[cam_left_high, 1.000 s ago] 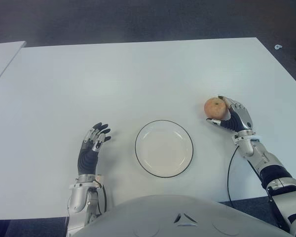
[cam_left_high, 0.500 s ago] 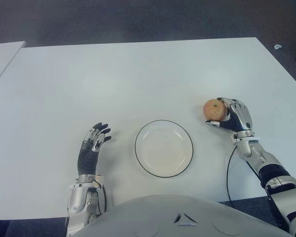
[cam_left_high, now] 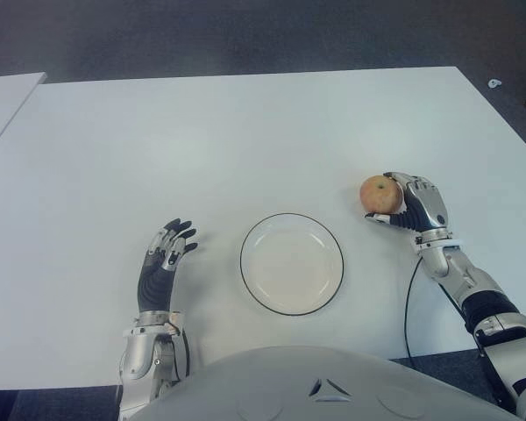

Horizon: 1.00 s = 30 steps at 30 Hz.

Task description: Put the apples into the plate.

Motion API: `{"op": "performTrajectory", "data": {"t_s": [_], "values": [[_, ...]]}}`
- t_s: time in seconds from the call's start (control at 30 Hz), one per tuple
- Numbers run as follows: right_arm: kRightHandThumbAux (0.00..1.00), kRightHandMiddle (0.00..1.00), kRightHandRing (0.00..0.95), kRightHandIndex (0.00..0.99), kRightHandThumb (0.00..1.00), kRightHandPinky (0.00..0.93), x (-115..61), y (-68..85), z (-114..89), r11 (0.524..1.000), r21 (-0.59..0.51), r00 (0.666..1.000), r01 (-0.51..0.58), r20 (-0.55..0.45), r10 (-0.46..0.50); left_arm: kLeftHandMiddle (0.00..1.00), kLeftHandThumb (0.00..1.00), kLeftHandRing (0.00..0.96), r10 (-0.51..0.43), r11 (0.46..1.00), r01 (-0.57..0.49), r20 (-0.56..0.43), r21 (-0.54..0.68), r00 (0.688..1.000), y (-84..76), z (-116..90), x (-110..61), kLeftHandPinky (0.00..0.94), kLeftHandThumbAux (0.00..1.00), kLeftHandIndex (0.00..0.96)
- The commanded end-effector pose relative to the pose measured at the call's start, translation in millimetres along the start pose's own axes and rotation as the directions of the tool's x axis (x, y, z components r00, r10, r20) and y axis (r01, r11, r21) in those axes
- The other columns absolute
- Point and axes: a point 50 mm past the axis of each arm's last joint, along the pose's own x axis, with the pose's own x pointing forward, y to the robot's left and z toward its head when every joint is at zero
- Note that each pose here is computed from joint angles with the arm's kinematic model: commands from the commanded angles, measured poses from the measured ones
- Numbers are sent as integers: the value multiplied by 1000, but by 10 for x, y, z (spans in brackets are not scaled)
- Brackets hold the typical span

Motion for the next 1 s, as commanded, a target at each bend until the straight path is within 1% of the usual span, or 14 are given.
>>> {"op": "performTrajectory", "data": {"t_s": [0.03,0.47,0.7,0.83,1.0], "values": [[854,857,828,788,248,810,-53,35,-11,999,18,999,-27,-27,28,235,257,263,-15,1000,15,-8,-17,1000,-6,-11,-8,300,468,196],[833,857,829,782,275,815,-18,-26,-2,1000,26,1000,4,-23,-4,231,261,260,-14,1000,14,-6,-7,1000,-10,-14,-10,295,474,198],[839,889,864,813,290,873,122,-180,95,998,16,997,68,31,-68,232,260,262,-16,1000,16,-9,-11,1000,-8,-15,-5,296,476,198],[844,900,875,827,286,865,152,-270,135,996,19,994,91,57,-92,234,258,265,-17,1000,16,-8,-14,1000,-9,-17,-3,301,474,195],[836,892,867,812,299,842,162,-422,226,991,47,987,123,98,-127,235,258,267,-17,1000,17,-9,-12,1000,-8,-22,-12,303,473,194]]}}
